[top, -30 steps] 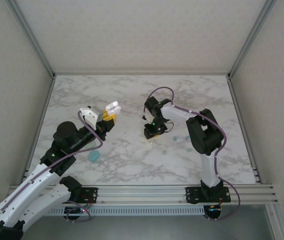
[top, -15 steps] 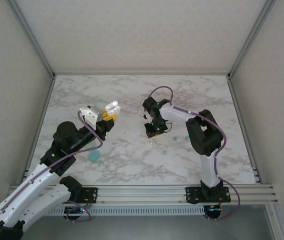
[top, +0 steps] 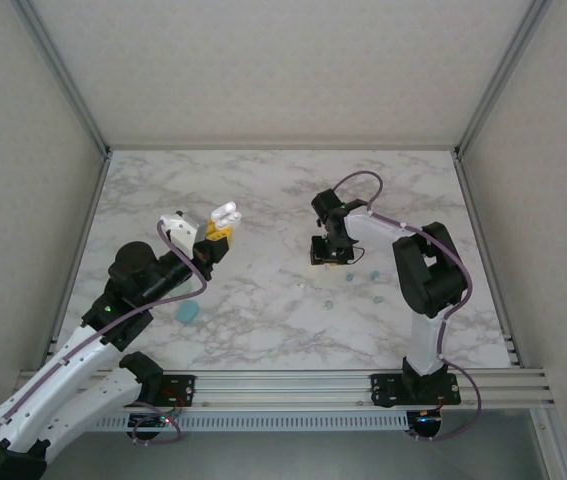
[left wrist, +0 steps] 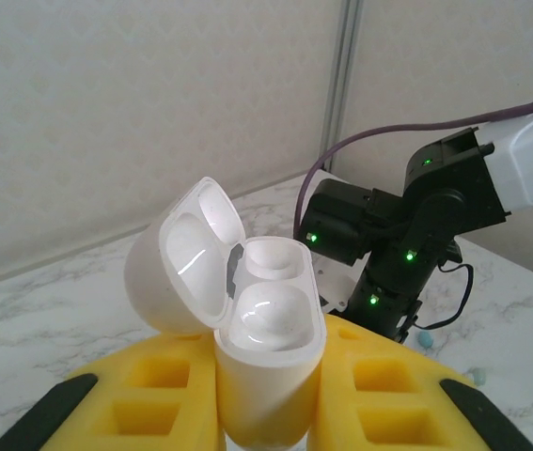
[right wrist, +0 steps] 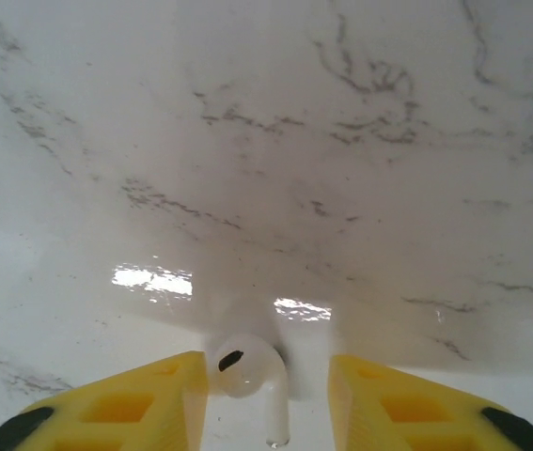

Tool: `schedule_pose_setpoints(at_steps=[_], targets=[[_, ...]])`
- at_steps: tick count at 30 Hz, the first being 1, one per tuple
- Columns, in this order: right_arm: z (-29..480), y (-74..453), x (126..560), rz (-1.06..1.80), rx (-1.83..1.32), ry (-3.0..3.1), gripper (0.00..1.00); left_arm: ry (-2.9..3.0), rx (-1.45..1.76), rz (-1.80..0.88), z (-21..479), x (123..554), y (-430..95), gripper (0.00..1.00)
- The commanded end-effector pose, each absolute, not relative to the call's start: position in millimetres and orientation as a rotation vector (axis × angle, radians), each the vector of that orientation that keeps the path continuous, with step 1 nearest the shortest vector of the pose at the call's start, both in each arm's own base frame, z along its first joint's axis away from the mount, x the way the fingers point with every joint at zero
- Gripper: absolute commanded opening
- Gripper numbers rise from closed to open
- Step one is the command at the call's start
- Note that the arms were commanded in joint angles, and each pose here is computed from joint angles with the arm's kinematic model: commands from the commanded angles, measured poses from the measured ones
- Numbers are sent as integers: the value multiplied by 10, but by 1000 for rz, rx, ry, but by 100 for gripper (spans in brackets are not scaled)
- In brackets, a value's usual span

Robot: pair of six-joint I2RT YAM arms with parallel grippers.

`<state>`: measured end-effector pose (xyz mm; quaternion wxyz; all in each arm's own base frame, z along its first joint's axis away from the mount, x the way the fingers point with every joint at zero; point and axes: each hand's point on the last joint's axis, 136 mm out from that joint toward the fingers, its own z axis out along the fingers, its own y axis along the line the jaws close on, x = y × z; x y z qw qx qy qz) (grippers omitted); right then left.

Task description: Insert the wireless bluetooth earbuds into the charging case

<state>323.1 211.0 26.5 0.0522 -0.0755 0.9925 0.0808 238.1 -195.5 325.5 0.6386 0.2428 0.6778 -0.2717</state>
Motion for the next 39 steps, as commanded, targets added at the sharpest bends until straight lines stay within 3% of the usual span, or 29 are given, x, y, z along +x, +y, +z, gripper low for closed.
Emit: schedule_pose_setpoints(at_steps=[1, 14, 39], targets=[[411, 2074, 3286, 172, -426, 2968, 43, 1514, 544, -635, 3366, 2362, -1963, 21], [272, 2128, 3139, 135, -1017, 2966, 51, 1519, 543, -641, 3352, 2379, -1981, 21], [62, 2106, 3181, -45, -1161, 2960, 39, 1521, 550, -637, 3368, 2405, -2004, 21]])
